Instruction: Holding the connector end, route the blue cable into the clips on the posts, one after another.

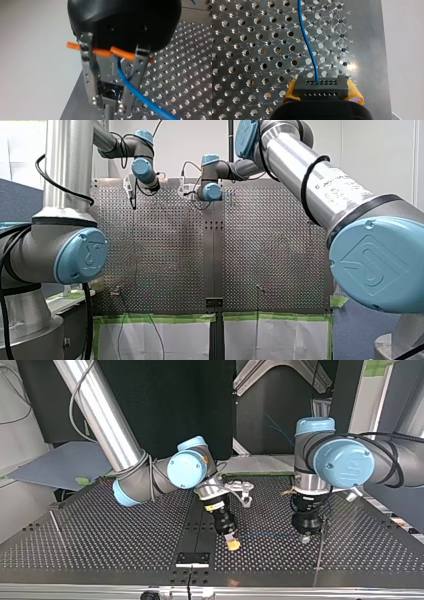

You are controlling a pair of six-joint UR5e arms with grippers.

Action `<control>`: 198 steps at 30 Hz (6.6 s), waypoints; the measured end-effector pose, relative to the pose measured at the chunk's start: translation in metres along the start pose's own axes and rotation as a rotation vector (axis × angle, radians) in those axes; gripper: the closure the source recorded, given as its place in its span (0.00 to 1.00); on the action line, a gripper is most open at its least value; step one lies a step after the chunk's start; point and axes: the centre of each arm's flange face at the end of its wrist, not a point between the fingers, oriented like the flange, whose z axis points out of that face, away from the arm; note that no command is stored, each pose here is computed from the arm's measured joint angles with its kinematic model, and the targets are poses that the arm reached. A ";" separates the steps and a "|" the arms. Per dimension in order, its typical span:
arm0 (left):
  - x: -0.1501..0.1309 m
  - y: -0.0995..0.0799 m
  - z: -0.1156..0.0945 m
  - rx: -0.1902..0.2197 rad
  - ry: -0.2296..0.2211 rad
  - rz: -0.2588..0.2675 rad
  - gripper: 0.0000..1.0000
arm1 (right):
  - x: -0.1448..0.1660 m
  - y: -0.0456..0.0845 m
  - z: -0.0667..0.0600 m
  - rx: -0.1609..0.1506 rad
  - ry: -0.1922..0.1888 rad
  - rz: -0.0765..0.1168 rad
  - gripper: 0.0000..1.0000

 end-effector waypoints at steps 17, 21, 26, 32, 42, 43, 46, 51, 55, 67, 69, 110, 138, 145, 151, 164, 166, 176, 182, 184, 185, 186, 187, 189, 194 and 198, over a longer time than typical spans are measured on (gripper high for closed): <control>0.061 -0.037 -0.002 -0.022 0.103 0.042 1.00 | -0.044 0.020 -0.012 -0.041 -0.089 -0.010 1.00; 0.081 -0.053 -0.005 -0.009 0.131 0.054 1.00 | -0.061 0.024 -0.018 -0.049 -0.124 -0.011 1.00; 0.089 -0.065 -0.011 0.010 0.142 0.059 1.00 | -0.078 0.030 -0.024 -0.060 -0.160 -0.011 1.00; 0.115 -0.075 -0.012 0.010 0.186 0.088 1.00 | -0.095 0.041 -0.031 -0.081 -0.194 -0.010 1.00; 0.152 -0.090 -0.017 0.005 0.231 0.125 1.00 | -0.127 0.056 -0.046 -0.116 -0.257 -0.013 1.00; 0.157 -0.091 -0.018 0.005 0.240 0.130 1.00 | -0.131 0.057 -0.048 -0.117 -0.263 -0.015 1.00; 0.172 -0.095 -0.023 0.003 0.257 0.133 1.00 | -0.140 0.058 -0.053 -0.119 -0.276 -0.019 1.00; 0.194 -0.106 -0.032 0.014 0.257 0.132 1.00 | -0.152 0.059 -0.060 -0.125 -0.291 -0.024 1.00; 0.214 -0.112 -0.031 0.021 0.263 0.143 1.00 | -0.162 0.060 -0.065 -0.134 -0.307 -0.032 1.00; 0.268 -0.114 -0.038 0.019 0.300 0.161 1.00 | -0.202 0.078 -0.091 -0.189 -0.344 -0.047 1.00; 0.272 -0.111 -0.039 0.016 0.293 0.157 1.00 | -0.208 0.083 -0.094 -0.196 -0.346 -0.047 1.00; 0.386 -0.097 -0.055 0.060 0.307 0.165 1.00 | -0.304 0.118 -0.186 -0.262 -0.455 -0.043 1.00; 0.471 -0.145 -0.126 0.197 0.361 0.233 1.00 | -0.352 0.150 -0.285 -0.400 -0.537 -0.091 1.00; 0.499 -0.153 -0.143 0.234 0.367 0.230 1.00 | -0.342 0.162 -0.301 -0.436 -0.493 -0.060 1.00; 0.510 -0.161 -0.151 0.256 0.347 0.196 1.00 | -0.349 0.169 -0.322 -0.444 -0.510 -0.046 1.00; 0.539 -0.154 -0.161 0.269 0.380 0.211 1.00 | -0.347 0.199 -0.361 -0.472 -0.479 0.009 1.00; 0.540 -0.154 -0.162 0.271 0.381 0.212 1.00 | -0.339 0.207 -0.363 -0.473 -0.462 0.015 1.00; 0.545 -0.172 -0.165 0.291 0.389 0.221 1.00 | -0.319 0.243 -0.361 -0.466 -0.416 0.042 1.00; 0.545 -0.192 -0.168 0.313 0.396 0.227 1.00 | -0.319 0.242 -0.360 -0.419 -0.415 0.057 1.00; 0.542 -0.201 -0.166 0.321 0.388 0.217 1.00 | -0.319 0.241 -0.359 -0.405 -0.415 0.061 1.00; 0.541 -0.204 -0.166 0.324 0.385 0.212 1.00 | -0.319 0.240 -0.359 -0.402 -0.415 0.063 1.00; 0.541 -0.209 -0.164 0.328 0.380 0.206 1.00 | -0.319 0.240 -0.359 -0.399 -0.414 0.063 1.00; 0.542 -0.212 -0.164 0.330 0.379 0.202 1.00 | -0.319 0.240 -0.359 -0.397 -0.414 0.064 1.00; 0.547 -0.217 -0.165 0.335 0.384 0.202 1.00 | -0.319 0.240 -0.359 -0.396 -0.414 0.065 1.00; 0.563 -0.223 -0.167 0.326 0.409 0.216 1.00 | -0.319 0.244 -0.360 -0.403 -0.414 0.071 1.00; 0.571 -0.225 -0.159 0.307 0.413 0.214 1.00 | -0.318 0.248 -0.360 -0.414 -0.409 0.085 1.00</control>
